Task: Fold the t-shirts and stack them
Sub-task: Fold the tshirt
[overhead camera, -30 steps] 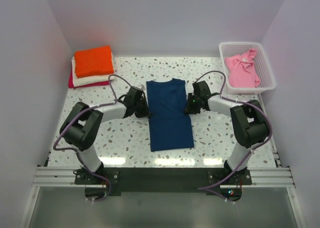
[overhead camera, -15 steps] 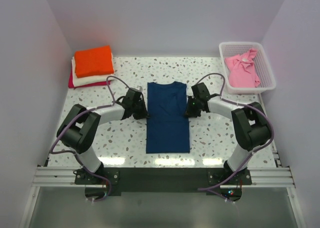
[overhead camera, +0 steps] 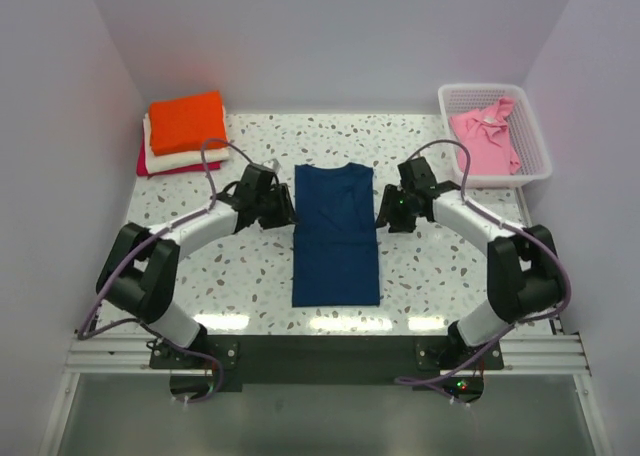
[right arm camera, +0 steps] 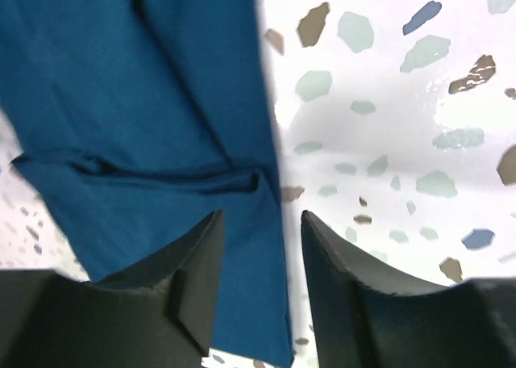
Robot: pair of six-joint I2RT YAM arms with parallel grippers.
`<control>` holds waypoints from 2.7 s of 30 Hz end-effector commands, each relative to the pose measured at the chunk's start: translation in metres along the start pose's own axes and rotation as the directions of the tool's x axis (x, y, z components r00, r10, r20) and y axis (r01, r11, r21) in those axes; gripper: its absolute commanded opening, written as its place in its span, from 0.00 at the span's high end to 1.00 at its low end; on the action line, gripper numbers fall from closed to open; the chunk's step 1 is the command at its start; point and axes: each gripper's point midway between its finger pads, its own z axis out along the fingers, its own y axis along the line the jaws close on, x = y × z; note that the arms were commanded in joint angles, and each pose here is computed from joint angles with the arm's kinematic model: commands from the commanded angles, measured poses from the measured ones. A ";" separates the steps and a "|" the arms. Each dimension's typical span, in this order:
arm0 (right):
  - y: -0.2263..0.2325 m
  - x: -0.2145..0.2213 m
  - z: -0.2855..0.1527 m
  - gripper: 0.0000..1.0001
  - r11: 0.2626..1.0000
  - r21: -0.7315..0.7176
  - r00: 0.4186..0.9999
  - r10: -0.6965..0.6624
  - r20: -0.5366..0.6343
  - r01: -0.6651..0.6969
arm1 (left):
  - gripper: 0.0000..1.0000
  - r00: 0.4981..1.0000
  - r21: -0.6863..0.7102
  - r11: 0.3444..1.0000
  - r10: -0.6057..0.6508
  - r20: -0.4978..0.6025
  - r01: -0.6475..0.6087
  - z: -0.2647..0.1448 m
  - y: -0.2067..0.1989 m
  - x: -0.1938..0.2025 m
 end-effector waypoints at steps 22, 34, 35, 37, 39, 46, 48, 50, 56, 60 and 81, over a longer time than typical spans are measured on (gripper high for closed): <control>-0.023 0.160 -0.036 0.52 0.972 -0.185 0.971 0.107 -0.213 -0.147 | 0.52 0.971 0.230 0.969 -0.030 -0.238 0.086 -0.072 0.022 0.152; -0.029 0.186 -0.032 0.58 0.972 -0.168 0.957 0.119 -0.265 -0.167 | 0.53 0.946 0.224 0.969 -0.027 -0.323 0.104 -0.067 0.027 0.191; -0.029 0.186 -0.032 0.58 0.971 -0.170 0.957 0.119 -0.263 -0.168 | 0.53 0.944 0.214 0.971 -0.028 -0.329 0.103 -0.066 0.028 0.193; -0.030 0.189 -0.032 0.58 0.972 -0.166 0.957 0.119 -0.265 -0.167 | 0.54 0.939 0.192 0.976 -0.032 -0.342 0.103 -0.066 0.031 0.200; -0.031 0.191 -0.031 0.58 0.972 -0.162 0.955 0.120 -0.271 -0.169 | 0.55 0.937 0.161 0.981 -0.047 -0.347 0.109 -0.065 0.038 0.206; -0.030 0.192 -0.027 0.60 0.970 -0.168 0.954 0.127 -0.272 -0.177 | 0.60 0.927 0.118 0.984 -0.081 -0.366 0.132 -0.064 0.041 0.222; -0.030 0.193 -0.026 0.60 0.970 -0.168 0.953 0.127 -0.274 -0.178 | 0.61 0.927 0.108 0.986 -0.083 -0.365 0.130 -0.063 0.043 0.224; -0.029 0.193 -0.025 0.60 0.970 -0.166 0.953 0.128 -0.275 -0.178 | 0.62 0.926 0.102 0.986 -0.086 -0.368 0.132 -0.063 0.044 0.225; -0.028 0.194 -0.022 0.61 0.970 -0.170 0.952 0.124 -0.280 -0.177 | 0.62 0.935 0.071 0.990 -0.091 -0.343 0.122 -0.059 0.048 0.220; -0.028 0.194 -0.021 0.63 0.969 -0.168 0.952 0.129 -0.278 -0.180 | 0.63 0.940 0.074 0.990 -0.089 -0.329 0.120 -0.057 0.045 0.215; -0.015 0.174 -0.032 0.94 0.971 -0.196 0.970 0.090 -0.226 -0.136 | 1.00 0.963 0.141 0.988 -0.025 -0.267 0.065 -0.063 0.014 0.181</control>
